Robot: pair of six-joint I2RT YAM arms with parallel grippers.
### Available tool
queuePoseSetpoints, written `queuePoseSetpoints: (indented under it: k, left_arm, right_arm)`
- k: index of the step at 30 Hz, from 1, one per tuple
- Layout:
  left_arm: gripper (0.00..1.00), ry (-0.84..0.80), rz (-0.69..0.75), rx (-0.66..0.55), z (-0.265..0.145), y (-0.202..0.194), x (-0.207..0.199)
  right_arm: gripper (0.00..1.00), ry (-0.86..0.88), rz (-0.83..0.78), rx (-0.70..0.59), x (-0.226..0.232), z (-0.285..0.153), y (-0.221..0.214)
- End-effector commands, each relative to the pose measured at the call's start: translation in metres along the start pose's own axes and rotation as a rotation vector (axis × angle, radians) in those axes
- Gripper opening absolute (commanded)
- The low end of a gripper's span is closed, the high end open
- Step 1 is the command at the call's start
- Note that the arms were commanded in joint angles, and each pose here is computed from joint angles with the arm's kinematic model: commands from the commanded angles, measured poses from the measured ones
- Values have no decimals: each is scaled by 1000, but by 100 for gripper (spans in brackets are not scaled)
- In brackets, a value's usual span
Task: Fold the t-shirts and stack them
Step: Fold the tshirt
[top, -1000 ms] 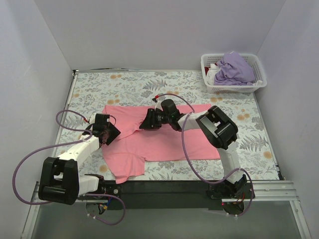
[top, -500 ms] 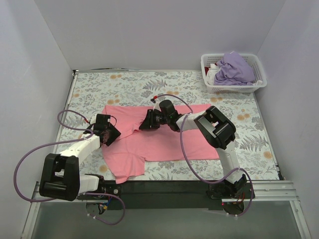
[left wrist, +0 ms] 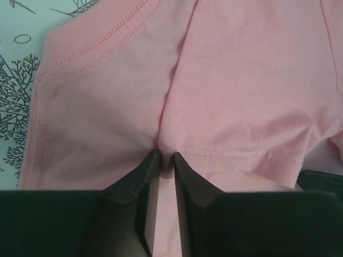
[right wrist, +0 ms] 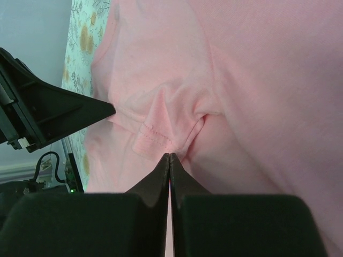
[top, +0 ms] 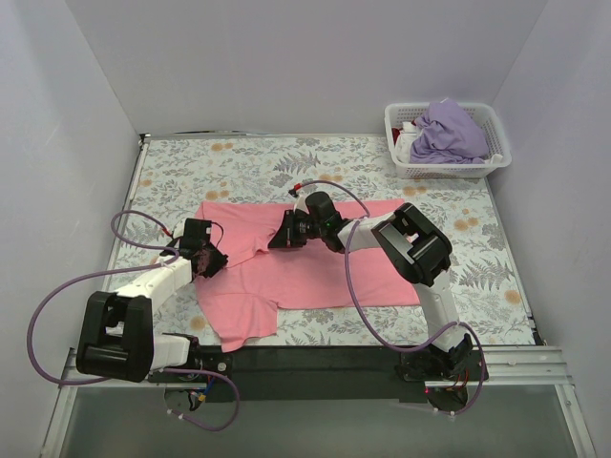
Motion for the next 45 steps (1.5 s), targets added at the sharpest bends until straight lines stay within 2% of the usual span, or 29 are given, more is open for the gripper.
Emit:
queuePoseSetpoints:
  k: [1, 5, 11, 12, 13, 16, 19, 39, 45]
  left_arm:
    - [13, -3, 11, -7, -5, 6, -4]
    - [2, 2, 20, -39, -13, 15, -8]
    - [0, 9, 40, -65, -20, 22, -9]
    - [0, 11, 42, -65, -20, 22, -9]
    - [0, 9, 45, -67, -20, 22, -9]
    - [0, 10, 45, -63, -20, 21, -9]
    - [0, 10, 49, -58, -19, 20, -8]
    - [0, -1, 56, -45, -17, 18, -9]
    - [0, -4, 61, -59, -19, 21, -11]
  right_arm:
    - [2, 19, -66, -35, 6, 0, 5]
    - [1, 23, -83, -39, 9, -3, 6]
    - [2, 30, -90, -43, 13, -6, 9]
    - [6, 32, -85, -43, 13, -5, 9]
    - [16, 31, -79, -39, 12, -5, 7]
    - [31, 23, -53, -30, 8, -2, 3]
    - [37, 13, -34, -26, 4, 1, 0]
    - [35, 16, -10, -10, 2, 14, -5]
    - [19, 5, -6, -11, 0, 14, -7]
Point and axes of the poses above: each gripper's point midway between its finger pads, its own z axis out along the fingers, its own x axis along the line the jaws close on, y = z × x, the point moved 4 cm from there along -z, back along the fingers, and after that the axes turned 5 degrees about -z, right-handed, at the moved point
